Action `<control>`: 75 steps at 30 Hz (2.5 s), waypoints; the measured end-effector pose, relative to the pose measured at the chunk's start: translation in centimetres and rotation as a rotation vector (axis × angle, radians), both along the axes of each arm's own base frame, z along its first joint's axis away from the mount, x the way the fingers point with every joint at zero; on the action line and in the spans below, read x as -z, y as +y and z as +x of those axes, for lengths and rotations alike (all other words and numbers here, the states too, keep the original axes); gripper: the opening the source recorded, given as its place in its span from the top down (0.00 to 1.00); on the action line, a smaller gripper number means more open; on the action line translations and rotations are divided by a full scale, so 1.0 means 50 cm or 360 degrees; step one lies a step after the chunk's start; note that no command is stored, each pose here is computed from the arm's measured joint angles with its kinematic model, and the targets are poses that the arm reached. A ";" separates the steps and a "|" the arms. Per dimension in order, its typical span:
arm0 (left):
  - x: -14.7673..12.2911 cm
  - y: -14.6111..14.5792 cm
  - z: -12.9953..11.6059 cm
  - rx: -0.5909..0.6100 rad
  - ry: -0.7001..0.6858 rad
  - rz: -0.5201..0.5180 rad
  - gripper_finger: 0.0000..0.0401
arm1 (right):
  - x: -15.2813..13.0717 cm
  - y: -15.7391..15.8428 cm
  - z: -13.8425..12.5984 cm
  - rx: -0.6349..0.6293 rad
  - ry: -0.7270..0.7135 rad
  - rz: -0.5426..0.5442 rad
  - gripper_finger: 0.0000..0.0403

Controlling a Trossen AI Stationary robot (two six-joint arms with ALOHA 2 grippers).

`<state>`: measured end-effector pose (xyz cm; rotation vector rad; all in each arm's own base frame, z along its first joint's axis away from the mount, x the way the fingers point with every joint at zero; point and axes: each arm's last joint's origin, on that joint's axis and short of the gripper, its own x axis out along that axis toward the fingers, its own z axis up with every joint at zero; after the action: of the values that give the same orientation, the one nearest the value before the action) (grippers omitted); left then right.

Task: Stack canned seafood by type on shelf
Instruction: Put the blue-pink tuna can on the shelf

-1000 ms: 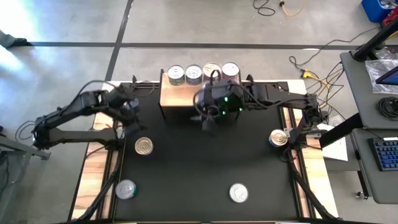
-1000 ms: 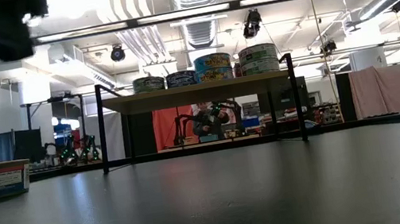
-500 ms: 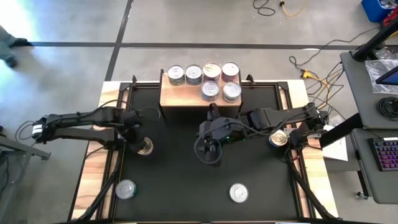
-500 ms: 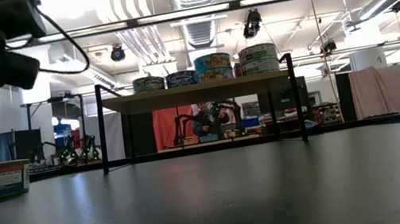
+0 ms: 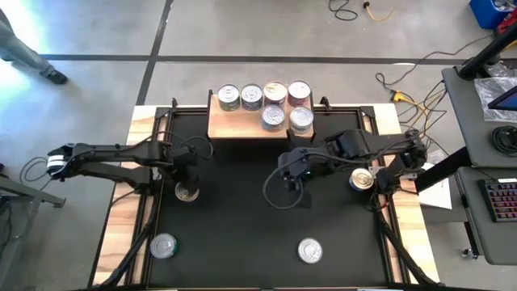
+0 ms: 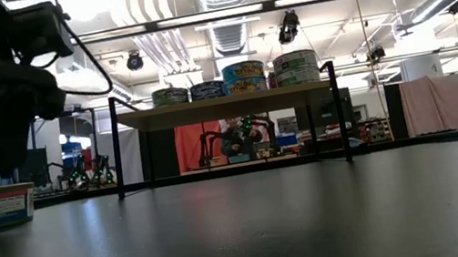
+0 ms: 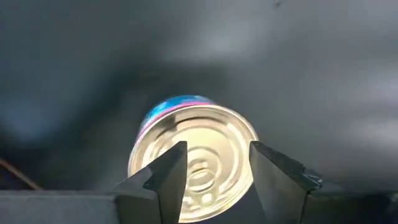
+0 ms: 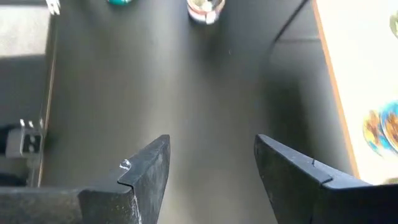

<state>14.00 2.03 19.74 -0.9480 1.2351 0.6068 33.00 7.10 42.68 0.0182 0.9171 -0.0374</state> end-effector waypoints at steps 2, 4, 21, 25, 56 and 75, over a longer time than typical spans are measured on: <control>0.005 -0.004 0.004 -0.0032 0.0041 -0.0043 0.61 | -0.006 -0.001 -0.018 0.0003 0.0047 -0.0006 0.44; 0.010 -0.014 0.004 -0.0073 0.0109 -0.0149 0.62 | -0.013 0.003 -0.034 0.0003 0.0057 0.0006 0.44; 0.035 -0.090 0.086 -0.0040 -0.0043 -0.0398 0.77 | -0.070 0.059 -0.115 -0.0082 -0.0153 -0.0034 0.44; -0.026 -0.099 0.154 0.0088 -0.0578 -0.0283 0.81 | -0.071 0.064 -0.120 -0.0085 -0.0156 -0.0020 0.44; 0.105 -0.133 0.138 0.0135 0.0781 0.0059 1.00 | -0.053 0.075 -0.141 0.0094 -0.0001 -0.0010 0.45; -0.012 -0.209 0.210 0.0506 0.0358 0.0658 1.00 | -0.003 0.079 -0.112 0.0216 0.0127 -0.0215 0.61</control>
<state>24.49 -8.40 20.34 -0.3358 1.3568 0.6916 27.42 11.03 42.83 -0.0472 0.9905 -0.2272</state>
